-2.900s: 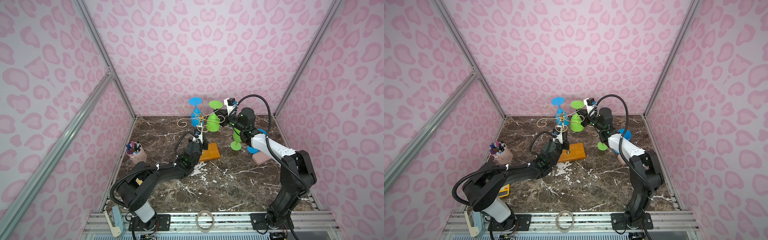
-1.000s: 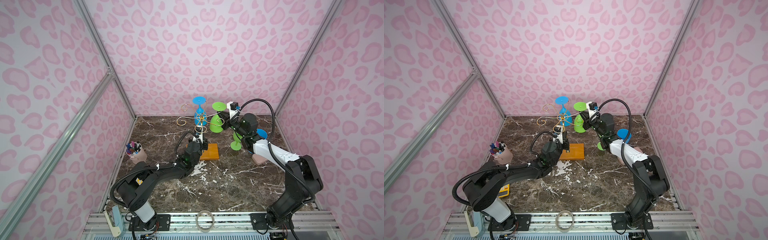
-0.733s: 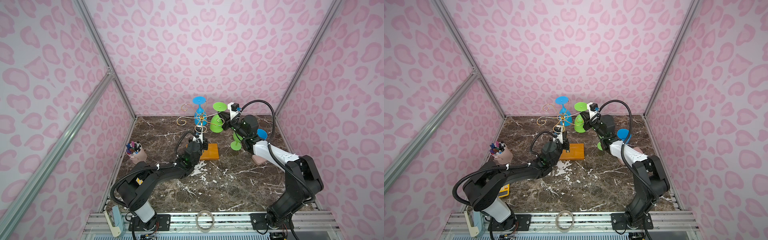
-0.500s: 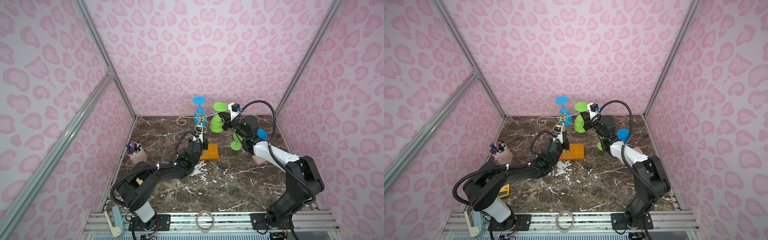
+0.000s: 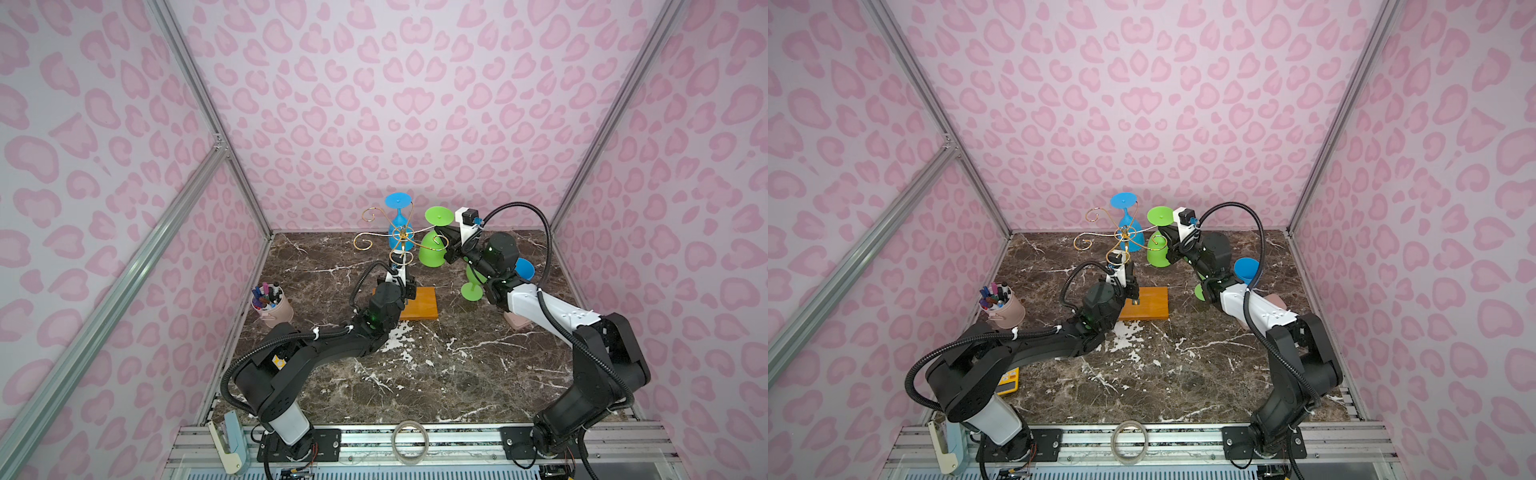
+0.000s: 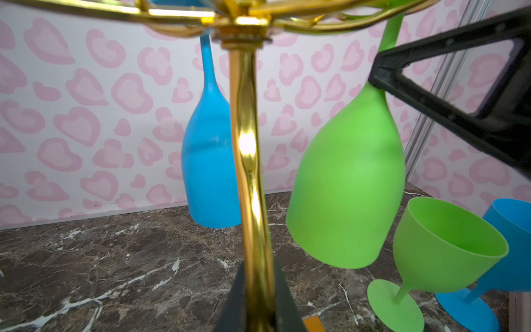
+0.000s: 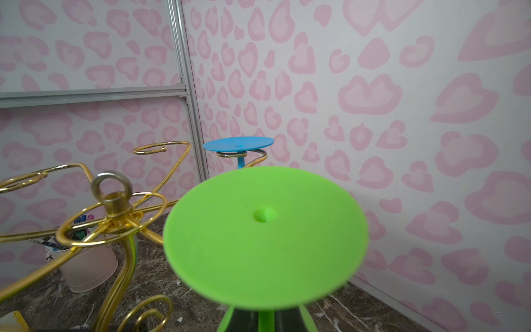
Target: Take the wine glass off the wine glass rack
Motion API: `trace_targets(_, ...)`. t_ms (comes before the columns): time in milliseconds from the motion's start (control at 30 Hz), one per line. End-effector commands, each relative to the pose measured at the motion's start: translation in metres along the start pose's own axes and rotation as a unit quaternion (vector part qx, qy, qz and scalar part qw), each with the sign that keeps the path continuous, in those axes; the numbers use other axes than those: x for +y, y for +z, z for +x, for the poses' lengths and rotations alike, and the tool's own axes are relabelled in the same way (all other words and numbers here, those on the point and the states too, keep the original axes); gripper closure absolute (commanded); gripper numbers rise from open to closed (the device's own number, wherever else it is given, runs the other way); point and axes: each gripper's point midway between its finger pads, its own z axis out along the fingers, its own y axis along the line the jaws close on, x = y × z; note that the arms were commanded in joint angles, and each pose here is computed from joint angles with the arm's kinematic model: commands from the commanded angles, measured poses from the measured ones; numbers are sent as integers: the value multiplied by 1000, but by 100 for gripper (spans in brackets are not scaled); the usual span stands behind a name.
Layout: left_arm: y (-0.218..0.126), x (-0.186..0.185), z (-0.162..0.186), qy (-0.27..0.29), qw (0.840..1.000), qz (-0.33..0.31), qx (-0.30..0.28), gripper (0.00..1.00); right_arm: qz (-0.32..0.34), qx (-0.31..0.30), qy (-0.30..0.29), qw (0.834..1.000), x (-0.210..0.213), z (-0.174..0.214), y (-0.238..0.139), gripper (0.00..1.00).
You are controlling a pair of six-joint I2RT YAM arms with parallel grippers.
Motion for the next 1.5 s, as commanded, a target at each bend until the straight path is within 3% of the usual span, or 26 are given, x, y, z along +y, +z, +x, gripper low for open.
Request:
trace_targets(0,2,-10,-8,-34,999,24,-10,97,-12,-2,-8,1000,5,-2,2,100)
trace_targets(933,2,-10,-10,-32,999,23,-10,97,-31,34,-9,999,7,17,33,100)
trace_targets(1467,2,-11,-9,-33,999,24,-9,97,-7,31,4,999,-18,17,42,100)
